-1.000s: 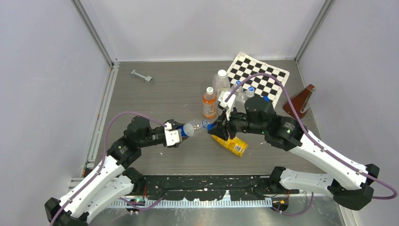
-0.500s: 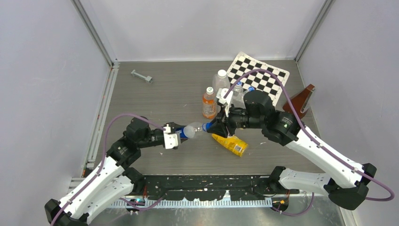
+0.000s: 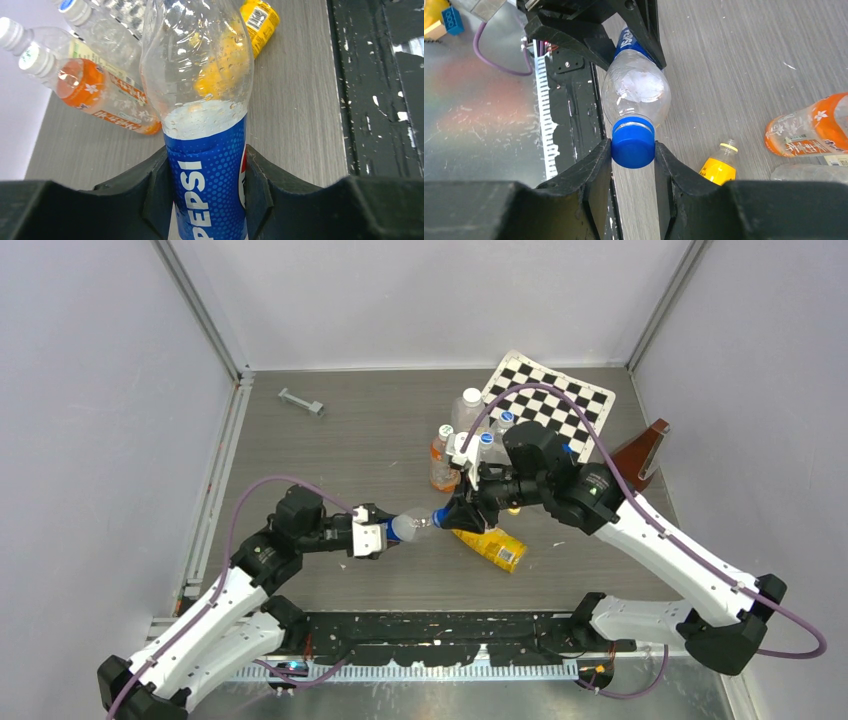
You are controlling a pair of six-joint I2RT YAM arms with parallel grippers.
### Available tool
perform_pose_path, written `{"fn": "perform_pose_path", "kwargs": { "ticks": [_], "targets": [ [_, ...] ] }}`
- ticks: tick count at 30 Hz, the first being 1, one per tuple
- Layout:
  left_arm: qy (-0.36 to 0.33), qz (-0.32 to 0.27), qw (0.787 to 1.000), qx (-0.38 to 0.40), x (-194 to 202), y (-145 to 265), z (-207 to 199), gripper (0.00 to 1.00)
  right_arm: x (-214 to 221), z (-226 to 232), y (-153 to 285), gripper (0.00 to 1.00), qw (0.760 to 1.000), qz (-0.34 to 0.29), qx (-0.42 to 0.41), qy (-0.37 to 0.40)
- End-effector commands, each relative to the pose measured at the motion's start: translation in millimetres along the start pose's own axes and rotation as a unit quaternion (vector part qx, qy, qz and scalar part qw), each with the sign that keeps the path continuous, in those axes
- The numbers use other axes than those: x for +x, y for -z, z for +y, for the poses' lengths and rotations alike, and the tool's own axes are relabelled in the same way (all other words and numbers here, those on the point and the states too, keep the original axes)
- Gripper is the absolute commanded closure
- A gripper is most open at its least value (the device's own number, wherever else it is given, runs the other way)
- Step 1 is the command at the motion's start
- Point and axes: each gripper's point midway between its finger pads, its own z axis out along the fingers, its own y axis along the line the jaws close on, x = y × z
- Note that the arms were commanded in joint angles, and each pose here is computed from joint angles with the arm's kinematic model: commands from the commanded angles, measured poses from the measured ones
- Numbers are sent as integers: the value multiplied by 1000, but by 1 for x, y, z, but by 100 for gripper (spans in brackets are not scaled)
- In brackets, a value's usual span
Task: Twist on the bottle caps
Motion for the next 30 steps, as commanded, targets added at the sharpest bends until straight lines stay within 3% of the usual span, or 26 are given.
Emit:
{"fn": "perform_pose_path", "kwargs": {
  "ticks": [1, 6, 13, 22, 30],
  "targets": [
    [-28, -43, 998, 22, -32, 2, 4, 76, -9, 13, 3, 100, 998, 2, -49, 45],
    [-24, -46, 998, 31, -33, 0, 2, 76, -1, 18, -3, 100, 995, 20, -85, 56],
    [-20, -82, 996, 2, -42, -4, 11, 79, -9, 18, -11, 100, 994, -5, -101, 37],
    [-23, -72, 995, -67, -44, -2, 38, 84, -13, 1, -17, 100, 998, 1, -45, -44],
    [-4, -51, 995, -81, -49, -2, 51, 88, -3, -14, -16, 100, 996, 33, 3, -82]
  ]
}}
